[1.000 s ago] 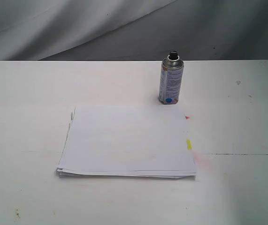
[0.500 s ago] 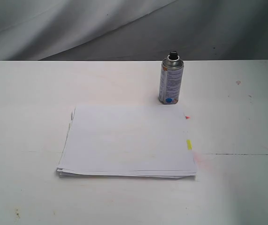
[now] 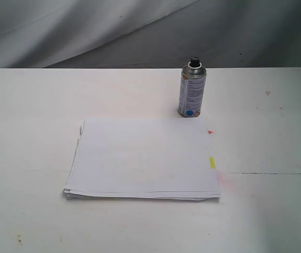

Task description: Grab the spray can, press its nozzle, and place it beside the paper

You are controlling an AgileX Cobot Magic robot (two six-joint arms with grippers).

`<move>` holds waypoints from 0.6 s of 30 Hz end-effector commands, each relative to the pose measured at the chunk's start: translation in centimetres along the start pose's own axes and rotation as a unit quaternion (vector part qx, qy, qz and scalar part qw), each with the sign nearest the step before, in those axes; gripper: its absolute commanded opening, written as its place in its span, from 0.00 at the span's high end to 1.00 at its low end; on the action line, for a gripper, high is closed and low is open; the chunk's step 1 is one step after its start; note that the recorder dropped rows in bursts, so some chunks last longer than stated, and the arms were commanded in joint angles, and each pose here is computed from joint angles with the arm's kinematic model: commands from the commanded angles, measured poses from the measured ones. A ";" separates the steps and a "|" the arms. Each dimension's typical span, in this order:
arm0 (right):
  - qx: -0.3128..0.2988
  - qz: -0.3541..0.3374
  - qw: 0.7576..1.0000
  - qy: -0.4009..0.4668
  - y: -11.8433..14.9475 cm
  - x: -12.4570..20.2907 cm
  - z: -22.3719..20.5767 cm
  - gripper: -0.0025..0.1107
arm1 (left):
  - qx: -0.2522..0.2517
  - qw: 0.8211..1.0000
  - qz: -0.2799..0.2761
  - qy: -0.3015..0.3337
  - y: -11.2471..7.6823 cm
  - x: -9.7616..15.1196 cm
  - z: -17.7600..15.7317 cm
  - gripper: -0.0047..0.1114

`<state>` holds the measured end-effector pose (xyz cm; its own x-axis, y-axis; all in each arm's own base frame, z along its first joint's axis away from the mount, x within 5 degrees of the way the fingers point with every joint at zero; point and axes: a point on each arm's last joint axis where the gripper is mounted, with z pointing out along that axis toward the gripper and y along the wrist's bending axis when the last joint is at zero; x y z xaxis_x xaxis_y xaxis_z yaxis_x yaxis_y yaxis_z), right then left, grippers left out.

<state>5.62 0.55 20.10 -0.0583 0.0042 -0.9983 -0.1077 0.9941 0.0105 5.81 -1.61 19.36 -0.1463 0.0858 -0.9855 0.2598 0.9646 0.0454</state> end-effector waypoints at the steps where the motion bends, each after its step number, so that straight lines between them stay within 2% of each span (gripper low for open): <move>1: 0.005 0.010 1.000 -0.001 -0.1 -1.0 -0.3 0.98 | 0.001 1.000 -0.001 -0.005 0.0 0.0 0.0 0.96; 8: 0.008 0.012 0.999 -0.053 -0.1 -6.8 -2.1 0.98 | 0.001 1.000 -0.001 -0.005 0.0 0.0 0.0 0.96; 11: 0.008 0.011 0.999 -0.045 -0.1 -8.5 -1.6 0.98 | 0.001 1.000 -0.001 -0.005 0.0 0.0 0.0 0.96; 15: 0.009 0.011 1.000 -0.014 0.0 -9.4 -0.2 0.98 | 0.001 1.000 -0.002 -0.005 0.0 0.0 0.0 0.96; 18: 0.008 0.016 0.999 0.034 0.0 -8.8 1.6 0.98 | 0.001 1.000 -0.002 -0.005 0.0 0.0 0.0 0.96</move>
<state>6.77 0.62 29.08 -0.0753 0.0244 -0.9969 -0.0973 0.9948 0.0316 5.81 -1.61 19.36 -0.1463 0.0858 -0.9855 0.2598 0.9646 0.0454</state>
